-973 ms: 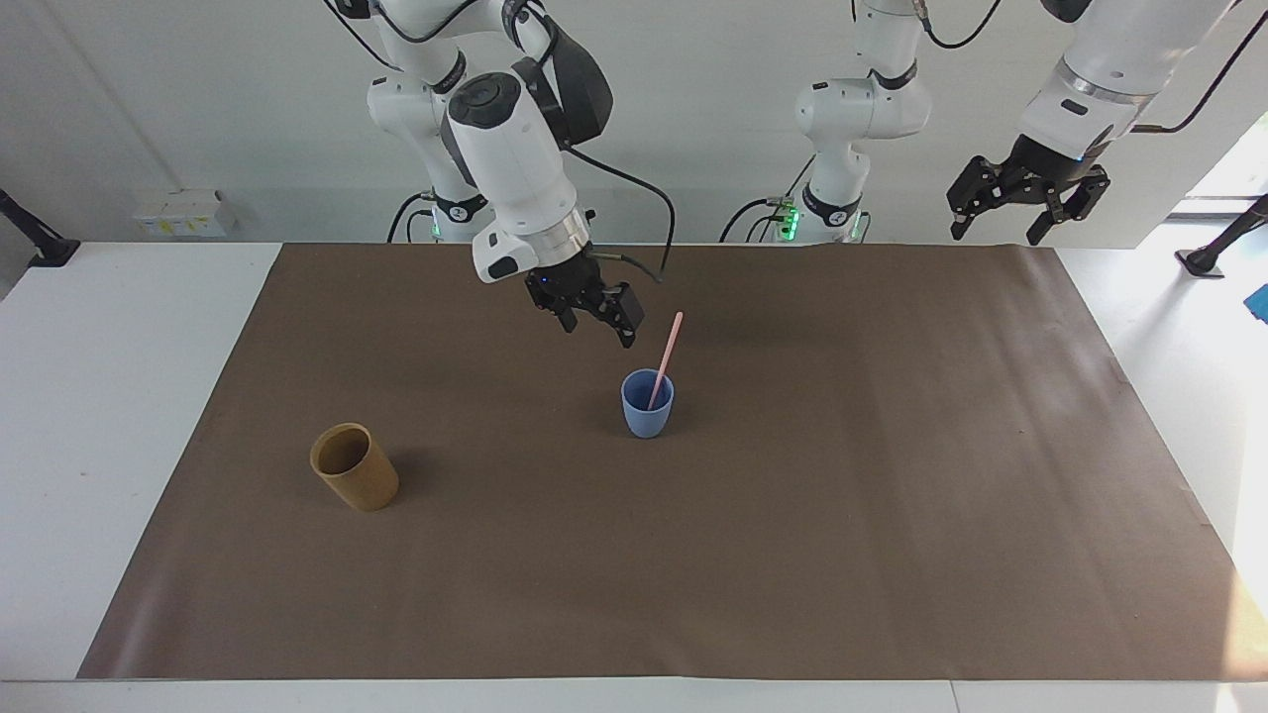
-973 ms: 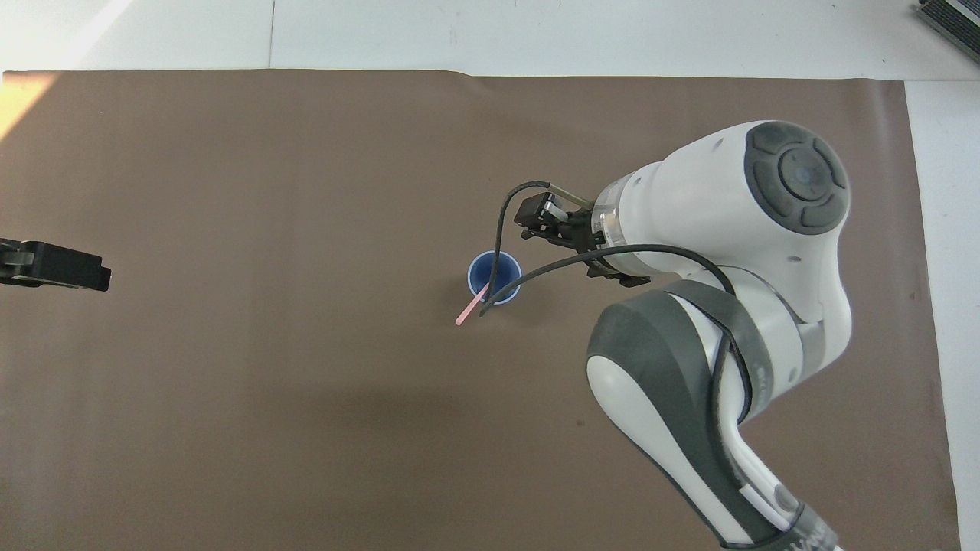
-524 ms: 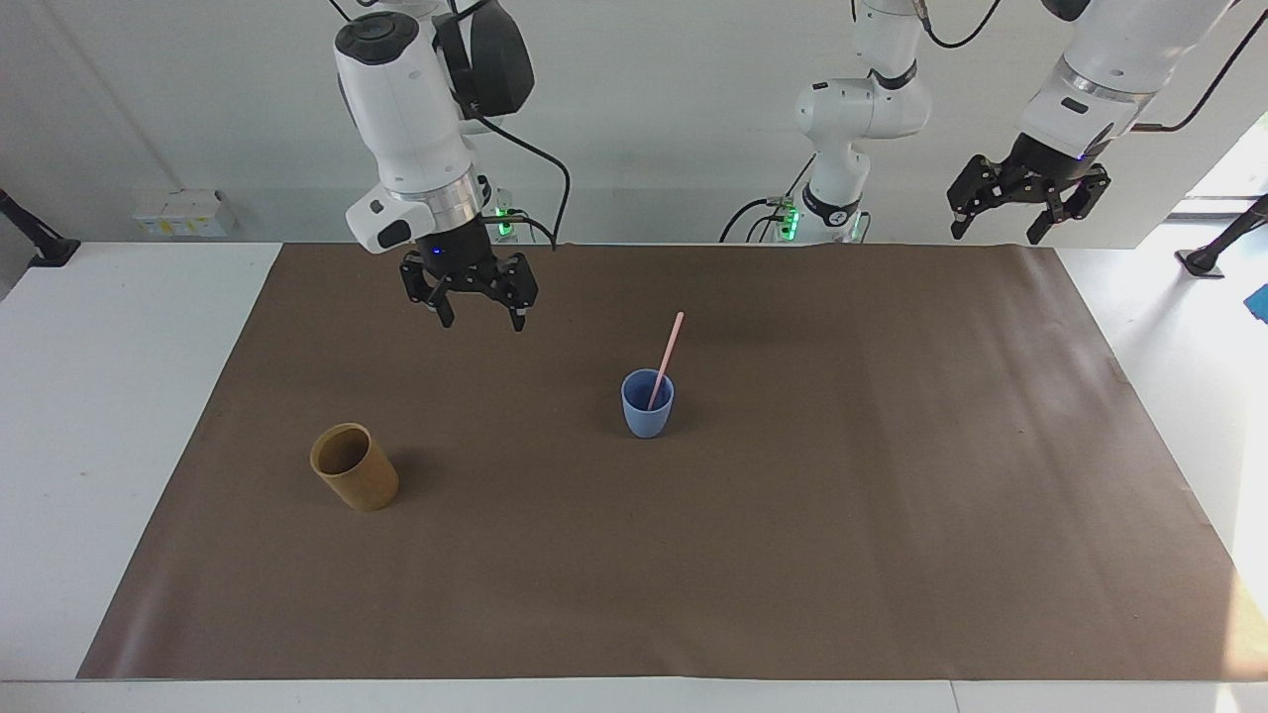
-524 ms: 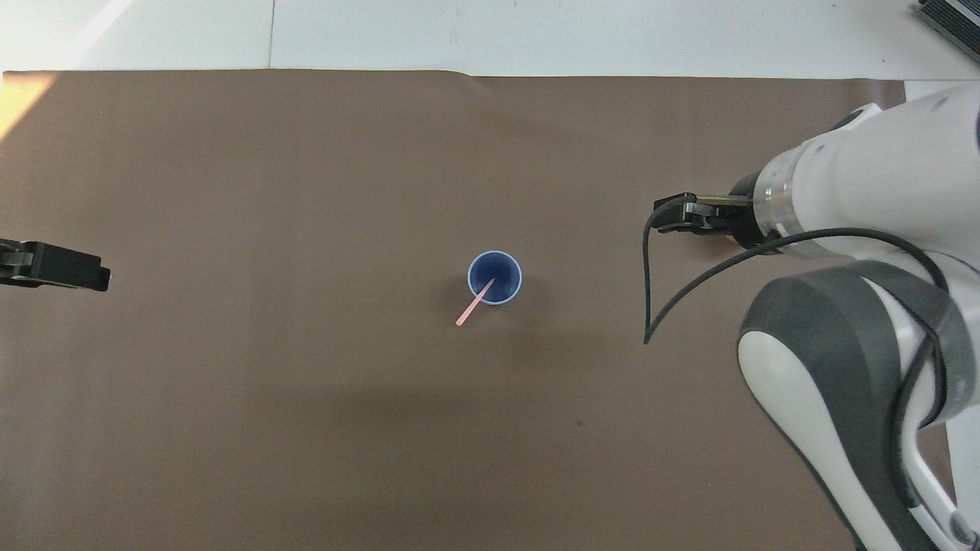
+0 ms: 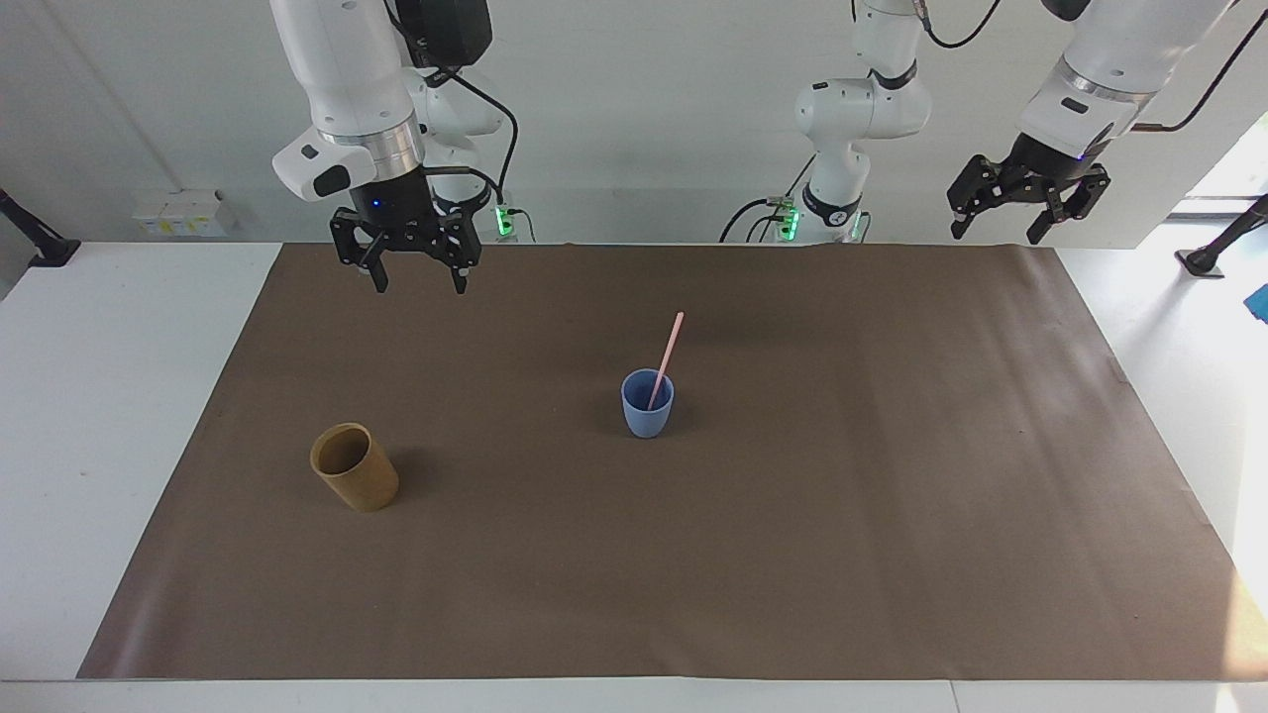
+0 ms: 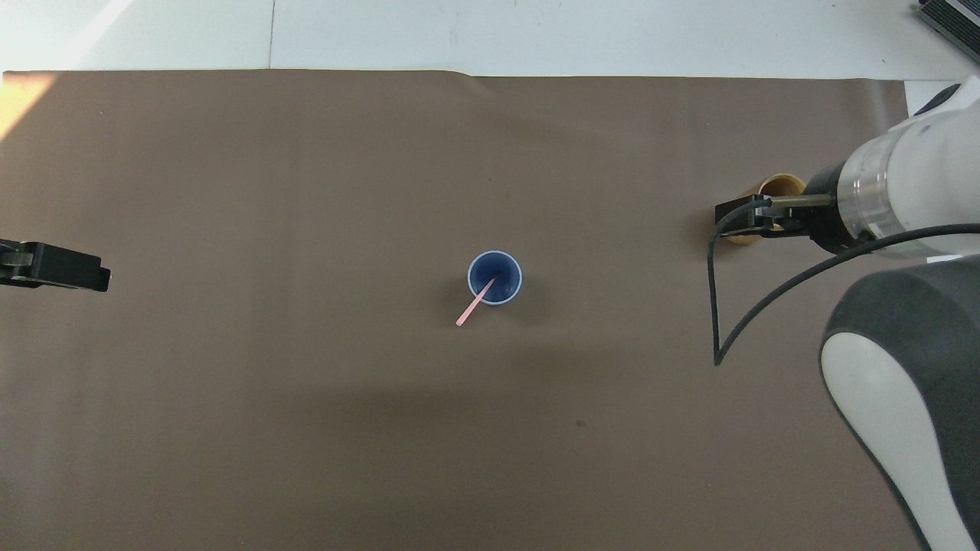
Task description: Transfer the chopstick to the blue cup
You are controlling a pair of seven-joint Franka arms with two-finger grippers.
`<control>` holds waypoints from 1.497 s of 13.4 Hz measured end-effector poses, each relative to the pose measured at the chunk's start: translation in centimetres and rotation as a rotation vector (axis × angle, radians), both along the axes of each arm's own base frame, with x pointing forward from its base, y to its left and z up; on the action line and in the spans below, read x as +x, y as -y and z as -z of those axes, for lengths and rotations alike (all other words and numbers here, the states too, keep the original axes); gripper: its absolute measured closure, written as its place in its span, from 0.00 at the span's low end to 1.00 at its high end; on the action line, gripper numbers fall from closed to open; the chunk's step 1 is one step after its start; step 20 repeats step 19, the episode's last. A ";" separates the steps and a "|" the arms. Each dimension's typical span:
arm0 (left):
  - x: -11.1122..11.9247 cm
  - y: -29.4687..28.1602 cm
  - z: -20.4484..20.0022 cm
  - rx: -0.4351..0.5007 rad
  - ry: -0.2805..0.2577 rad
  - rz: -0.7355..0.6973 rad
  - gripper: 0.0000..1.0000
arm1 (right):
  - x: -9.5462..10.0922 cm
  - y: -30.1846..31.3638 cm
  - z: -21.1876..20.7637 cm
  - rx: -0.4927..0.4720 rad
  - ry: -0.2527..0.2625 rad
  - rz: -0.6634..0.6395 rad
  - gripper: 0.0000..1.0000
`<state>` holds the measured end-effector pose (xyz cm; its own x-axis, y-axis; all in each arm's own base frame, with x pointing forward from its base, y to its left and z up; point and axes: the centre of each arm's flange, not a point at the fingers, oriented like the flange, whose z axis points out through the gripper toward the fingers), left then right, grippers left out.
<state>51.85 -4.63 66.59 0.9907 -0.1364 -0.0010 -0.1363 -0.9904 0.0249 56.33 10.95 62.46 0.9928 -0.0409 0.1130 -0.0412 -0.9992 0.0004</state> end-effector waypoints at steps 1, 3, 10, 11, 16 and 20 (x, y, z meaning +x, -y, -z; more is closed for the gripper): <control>0.0 0.0 0.0 0.000 0.000 0.000 0.00 | 0.1 0.3 0.0 0.000 -0.001 0.006 0.00; 0.0 0.0 0.0 0.000 0.000 -0.001 0.00 | 0.3 2.2 0.0 -0.003 -0.009 0.039 0.00; 0.0 -0.1 0.0 0.000 0.000 -0.003 0.00 | -2.4 5.0 -2.0 -0.026 -0.082 0.092 0.00; 0.0 -0.2 0.0 0.000 -0.001 -0.006 0.00 | -2.7 5.0 -2.1 -0.027 -0.090 0.092 0.00; 0.0 -0.4 0.0 0.000 -0.001 -0.008 0.00 | -2.7 5.5 -1.6 -0.011 -0.109 0.102 0.00; 0.0 -0.4 0.0 0.000 -0.001 -0.008 0.00 | -2.7 5.6 -1.5 -0.007 -0.110 0.104 0.00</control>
